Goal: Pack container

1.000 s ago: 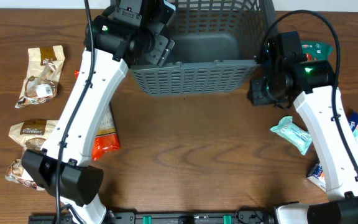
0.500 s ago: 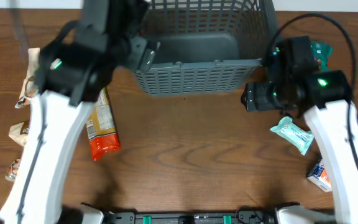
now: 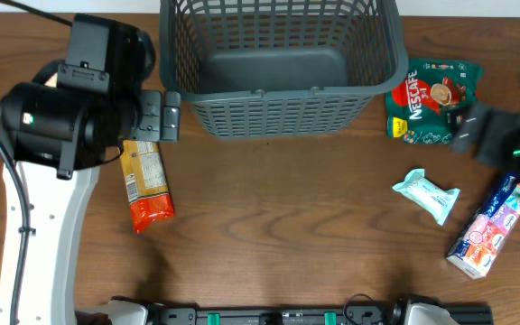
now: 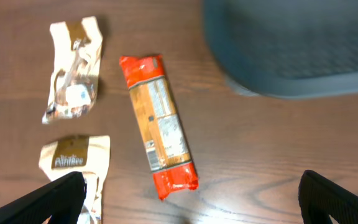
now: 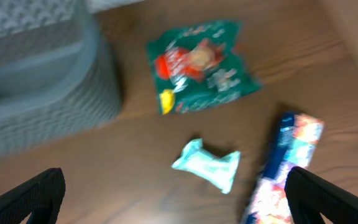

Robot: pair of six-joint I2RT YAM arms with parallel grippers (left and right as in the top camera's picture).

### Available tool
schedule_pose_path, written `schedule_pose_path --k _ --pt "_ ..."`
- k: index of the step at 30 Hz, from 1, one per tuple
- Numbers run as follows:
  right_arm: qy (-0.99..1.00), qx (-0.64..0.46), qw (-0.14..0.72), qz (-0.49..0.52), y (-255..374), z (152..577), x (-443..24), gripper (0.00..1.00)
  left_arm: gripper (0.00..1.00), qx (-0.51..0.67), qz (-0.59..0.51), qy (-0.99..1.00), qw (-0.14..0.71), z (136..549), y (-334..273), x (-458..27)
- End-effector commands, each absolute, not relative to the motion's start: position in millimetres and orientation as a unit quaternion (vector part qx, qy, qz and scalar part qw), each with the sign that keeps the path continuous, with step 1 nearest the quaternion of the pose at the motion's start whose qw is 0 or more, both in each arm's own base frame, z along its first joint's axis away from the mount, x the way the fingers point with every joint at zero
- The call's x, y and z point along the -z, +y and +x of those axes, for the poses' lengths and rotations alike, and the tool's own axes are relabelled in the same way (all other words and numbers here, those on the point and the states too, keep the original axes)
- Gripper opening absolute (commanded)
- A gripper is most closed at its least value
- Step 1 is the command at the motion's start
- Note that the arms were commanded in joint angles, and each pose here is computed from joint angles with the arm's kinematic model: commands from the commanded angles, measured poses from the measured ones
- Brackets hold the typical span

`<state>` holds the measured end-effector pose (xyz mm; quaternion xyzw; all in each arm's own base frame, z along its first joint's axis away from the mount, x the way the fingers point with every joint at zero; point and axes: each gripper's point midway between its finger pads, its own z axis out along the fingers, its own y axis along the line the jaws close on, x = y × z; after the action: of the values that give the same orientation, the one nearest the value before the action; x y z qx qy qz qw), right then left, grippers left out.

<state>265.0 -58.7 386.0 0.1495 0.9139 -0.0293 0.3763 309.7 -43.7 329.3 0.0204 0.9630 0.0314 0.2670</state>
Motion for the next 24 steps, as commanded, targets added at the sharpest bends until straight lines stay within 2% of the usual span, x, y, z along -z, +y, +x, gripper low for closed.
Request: schedule_pose_path --k 1,4,9,17,24 --pt "0.905 0.063 0.389 0.163 -87.0 266.1 -406.7 0.99 0.99 -0.036 -0.022 0.965 0.258 312.2 -32.1 -321.0" --pt "0.909 0.078 0.374 0.168 -105.9 269.1 -409.9 0.99 0.99 -0.041 -0.025 0.969 0.243 310.5 -29.2 -310.6" --pt "0.93 0.067 0.32 0.168 -130.1 286.5 -384.9 0.99 0.99 -0.045 -0.023 0.973 0.225 309.7 -28.8 -284.6" --pt "0.946 0.051 0.246 0.205 -185.8 332.5 -320.0 0.99 0.99 -0.055 -0.009 0.978 0.202 294.6 -23.9 -253.8" --pt "0.961 0.022 0.187 0.201 -216.8 381.8 -241.5 0.99 0.99 -0.073 -0.097 0.968 0.221 290.2 19.0 -265.1"
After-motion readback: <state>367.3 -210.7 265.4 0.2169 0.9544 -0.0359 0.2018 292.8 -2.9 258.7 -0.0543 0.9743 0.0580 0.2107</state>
